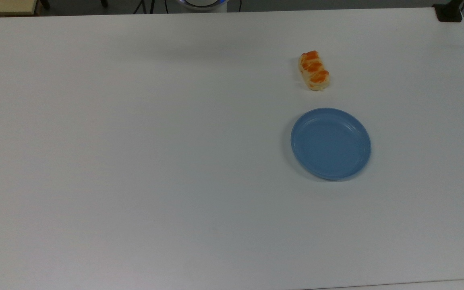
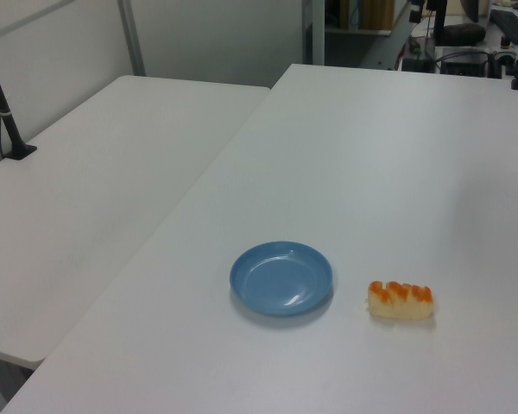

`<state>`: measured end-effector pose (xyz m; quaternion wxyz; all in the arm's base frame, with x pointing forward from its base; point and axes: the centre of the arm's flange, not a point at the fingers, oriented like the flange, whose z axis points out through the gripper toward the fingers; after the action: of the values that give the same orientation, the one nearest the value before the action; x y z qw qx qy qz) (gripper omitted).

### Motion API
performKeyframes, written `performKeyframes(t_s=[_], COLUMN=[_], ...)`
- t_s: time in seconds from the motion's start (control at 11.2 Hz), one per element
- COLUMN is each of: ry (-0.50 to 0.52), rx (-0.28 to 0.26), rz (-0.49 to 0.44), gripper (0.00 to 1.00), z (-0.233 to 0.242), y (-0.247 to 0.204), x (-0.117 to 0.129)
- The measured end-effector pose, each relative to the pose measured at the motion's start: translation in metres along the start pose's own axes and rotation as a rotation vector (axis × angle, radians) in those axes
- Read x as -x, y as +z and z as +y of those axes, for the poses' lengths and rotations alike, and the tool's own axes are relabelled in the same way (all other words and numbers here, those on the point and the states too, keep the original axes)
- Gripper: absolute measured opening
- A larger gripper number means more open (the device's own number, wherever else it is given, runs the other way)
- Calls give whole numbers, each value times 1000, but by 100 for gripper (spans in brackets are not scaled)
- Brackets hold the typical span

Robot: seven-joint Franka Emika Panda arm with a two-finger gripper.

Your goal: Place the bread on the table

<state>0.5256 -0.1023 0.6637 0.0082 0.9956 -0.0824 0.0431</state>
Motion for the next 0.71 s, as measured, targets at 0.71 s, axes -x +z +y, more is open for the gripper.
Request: performKeyframes(t_s=[0.71], ry=[-38], rx=[-4], rz=[-30], gripper=[100], z=[-32], y=[28], x=[-27])
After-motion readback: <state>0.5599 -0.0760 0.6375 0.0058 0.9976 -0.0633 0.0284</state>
